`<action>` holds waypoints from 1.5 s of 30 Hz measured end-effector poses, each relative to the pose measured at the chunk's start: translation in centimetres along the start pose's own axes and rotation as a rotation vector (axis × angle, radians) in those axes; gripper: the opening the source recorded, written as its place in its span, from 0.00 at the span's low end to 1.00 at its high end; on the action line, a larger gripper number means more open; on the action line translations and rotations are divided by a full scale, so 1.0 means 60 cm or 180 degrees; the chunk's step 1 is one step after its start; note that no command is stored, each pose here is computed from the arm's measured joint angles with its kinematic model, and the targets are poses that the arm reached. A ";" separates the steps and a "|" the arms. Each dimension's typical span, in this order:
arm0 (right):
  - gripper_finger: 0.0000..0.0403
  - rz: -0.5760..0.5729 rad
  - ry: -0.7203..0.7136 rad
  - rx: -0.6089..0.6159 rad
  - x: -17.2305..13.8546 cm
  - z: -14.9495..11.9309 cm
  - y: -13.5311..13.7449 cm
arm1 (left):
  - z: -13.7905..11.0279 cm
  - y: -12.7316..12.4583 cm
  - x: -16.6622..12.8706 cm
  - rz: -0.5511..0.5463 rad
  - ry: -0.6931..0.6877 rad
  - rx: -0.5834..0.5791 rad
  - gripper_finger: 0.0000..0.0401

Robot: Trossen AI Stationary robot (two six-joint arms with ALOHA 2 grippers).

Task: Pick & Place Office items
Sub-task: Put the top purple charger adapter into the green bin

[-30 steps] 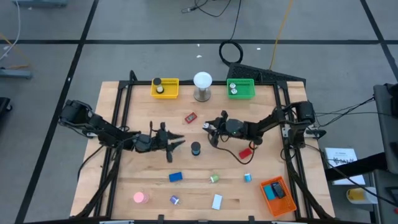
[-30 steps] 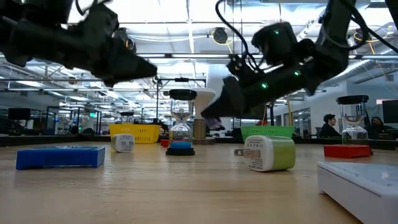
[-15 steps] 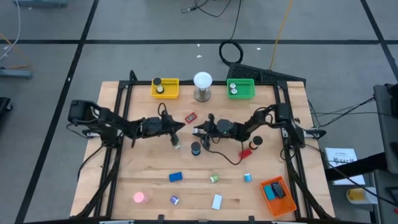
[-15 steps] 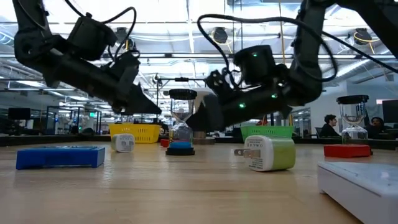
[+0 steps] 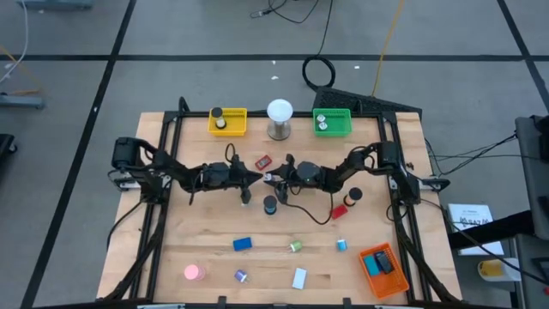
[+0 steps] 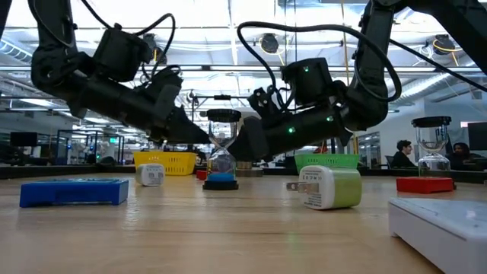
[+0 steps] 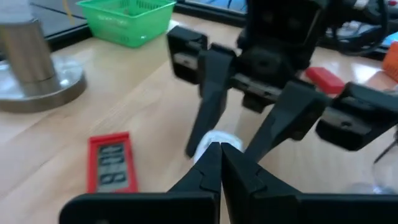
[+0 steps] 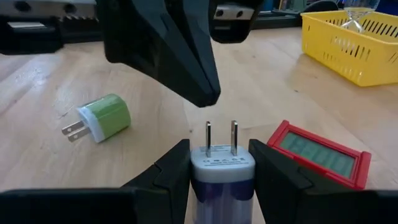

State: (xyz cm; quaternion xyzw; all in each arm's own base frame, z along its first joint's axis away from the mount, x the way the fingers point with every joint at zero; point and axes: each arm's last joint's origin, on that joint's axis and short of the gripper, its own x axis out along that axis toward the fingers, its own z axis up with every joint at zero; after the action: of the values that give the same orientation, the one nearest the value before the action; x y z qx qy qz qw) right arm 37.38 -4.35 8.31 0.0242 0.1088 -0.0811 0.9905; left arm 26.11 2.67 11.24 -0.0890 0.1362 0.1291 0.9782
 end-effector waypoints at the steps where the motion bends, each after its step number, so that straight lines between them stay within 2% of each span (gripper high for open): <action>1: 0.33 0.0000 0.0007 0.0002 0.000 0.000 0.000 | 0.001 -0.001 0.004 -0.0007 0.0006 0.0010 0.01; 7: 0.33 -0.0001 0.0046 0.0018 0.000 -0.003 0.000 | -0.008 -0.002 0.024 0.0041 0.0175 0.0042 0.01; 14: 0.33 -0.0004 0.0039 0.0017 0.000 -0.002 0.000 | -0.009 0.001 0.026 0.0073 0.0166 0.0006 0.01; 24: 0.49 -0.0012 0.0027 0.0077 0.000 -0.001 0.000 | -0.009 0.000 0.026 0.0066 0.0163 0.0010 0.00; 30: 0.50 -0.0028 0.0094 0.0064 0.000 -0.005 0.000 | -0.005 -0.001 0.029 0.0057 0.0140 0.0019 0.00; 33: 0.51 -0.0145 0.0179 0.0044 -0.001 -0.008 -0.002 | -0.004 -0.001 0.029 0.0057 0.0134 0.0035 0.01; 40: 0.55 -0.0204 0.0219 0.0061 -0.017 0.042 -0.001 | 0.007 0.001 0.000 0.0044 0.0018 0.0047 0.01; 45: 0.54 -0.0204 0.0323 0.0217 -0.037 0.104 0.003 | 0.009 0.003 -0.036 0.0152 -0.0085 0.0059 0.01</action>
State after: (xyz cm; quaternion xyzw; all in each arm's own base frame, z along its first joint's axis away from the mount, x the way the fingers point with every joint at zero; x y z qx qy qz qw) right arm 36.60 -4.24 14.88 0.0586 0.1568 -0.1150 0.9792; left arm 24.17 2.48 12.33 -0.0749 0.1264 0.1524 0.9773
